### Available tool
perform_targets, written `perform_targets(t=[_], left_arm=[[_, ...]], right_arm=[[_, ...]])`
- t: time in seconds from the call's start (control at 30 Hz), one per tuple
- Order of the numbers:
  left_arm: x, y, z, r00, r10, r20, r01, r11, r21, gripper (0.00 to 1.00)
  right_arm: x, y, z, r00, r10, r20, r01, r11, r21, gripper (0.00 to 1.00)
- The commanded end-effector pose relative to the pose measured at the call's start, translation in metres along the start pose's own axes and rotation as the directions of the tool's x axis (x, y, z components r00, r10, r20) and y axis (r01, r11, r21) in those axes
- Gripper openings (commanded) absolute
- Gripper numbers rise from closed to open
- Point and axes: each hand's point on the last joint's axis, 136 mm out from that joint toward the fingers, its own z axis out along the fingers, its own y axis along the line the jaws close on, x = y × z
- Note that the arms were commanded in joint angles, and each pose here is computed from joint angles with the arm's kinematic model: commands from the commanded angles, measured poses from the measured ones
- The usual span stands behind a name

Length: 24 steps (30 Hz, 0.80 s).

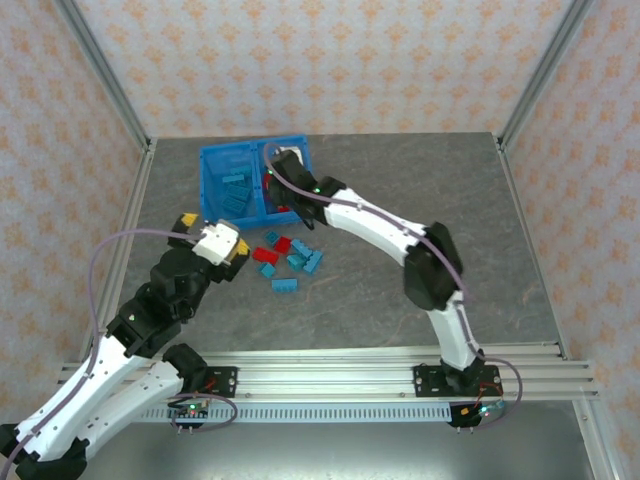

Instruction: Sort the legos into containers by color

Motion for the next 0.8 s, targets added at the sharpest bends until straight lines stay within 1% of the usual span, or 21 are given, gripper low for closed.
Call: perform_targets(t=[0.0, 0.07, 0.17, 0.27, 0.33, 0.43, 0.47, 0.53, 0.6, 0.7, 0.77], left_arm=[[-0.009, 0.049, -0.008, 0.984, -0.178, 0.021, 0.178, 0.96, -0.216, 1.0], [-0.008, 0.053, -0.008, 0.98, -0.2, 0.016, 0.198, 0.955, -0.222, 0.99], [-0.006, 0.053, -0.006, 0.977, -0.214, 0.007, 0.21, 0.95, -0.229, 0.99], [-0.007, 0.056, -0.006, 0.967, -0.255, 0.001, 0.248, 0.938, -0.244, 1.0], [-0.006, 0.057, -0.004, 0.962, -0.274, -0.016, 0.261, 0.932, -0.25, 1.0], [-0.004, 0.045, 0.004, 0.967, -0.25, -0.049, 0.235, 0.951, -0.199, 1.0], [-0.003, 0.043, 0.006, 0.969, -0.241, -0.06, 0.226, 0.955, -0.193, 1.0], [0.0, 0.038, 0.012, 0.97, -0.225, -0.092, 0.206, 0.961, -0.182, 1.0], [0.004, 0.033, 0.018, 0.968, -0.217, -0.125, 0.195, 0.966, -0.167, 1.0], [0.01, 0.022, 0.03, 0.964, -0.196, -0.178, 0.172, 0.975, -0.141, 1.0], [0.013, 0.012, 0.038, 0.961, -0.176, -0.213, 0.156, 0.982, -0.106, 1.0]], right_arm=[[-0.015, -0.016, 0.031, 0.999, -0.043, -0.019, 0.044, 0.995, 0.084, 0.3], [-0.021, -0.014, 0.053, 0.999, -0.052, -0.016, 0.054, 0.995, 0.087, 0.3], [-0.027, -0.017, 0.069, 0.999, -0.037, 0.013, 0.035, 0.995, 0.095, 0.33], [-0.033, -0.012, 0.074, 0.998, -0.037, 0.049, 0.033, 0.997, 0.073, 0.38], [-0.04, -0.003, 0.067, 0.997, -0.041, 0.059, 0.04, 0.999, 0.029, 0.43], [-0.058, 0.008, 0.037, 0.997, -0.029, 0.069, 0.031, 0.999, -0.026, 0.58], [-0.063, 0.009, 0.026, 0.997, -0.021, 0.07, 0.023, 0.999, -0.027, 0.6], [-0.072, 0.01, -0.004, 0.997, -0.009, 0.072, 0.01, 1.0, -0.025, 0.62], [-0.072, 0.006, -0.033, 0.998, 0.007, 0.056, -0.007, 1.0, -0.005, 0.62], [-0.057, -0.001, -0.085, 0.999, 0.03, 0.028, -0.03, 1.0, -0.001, 0.62], [-0.044, 0.002, -0.12, 0.999, 0.039, 0.023, -0.037, 0.997, -0.062, 0.64]])
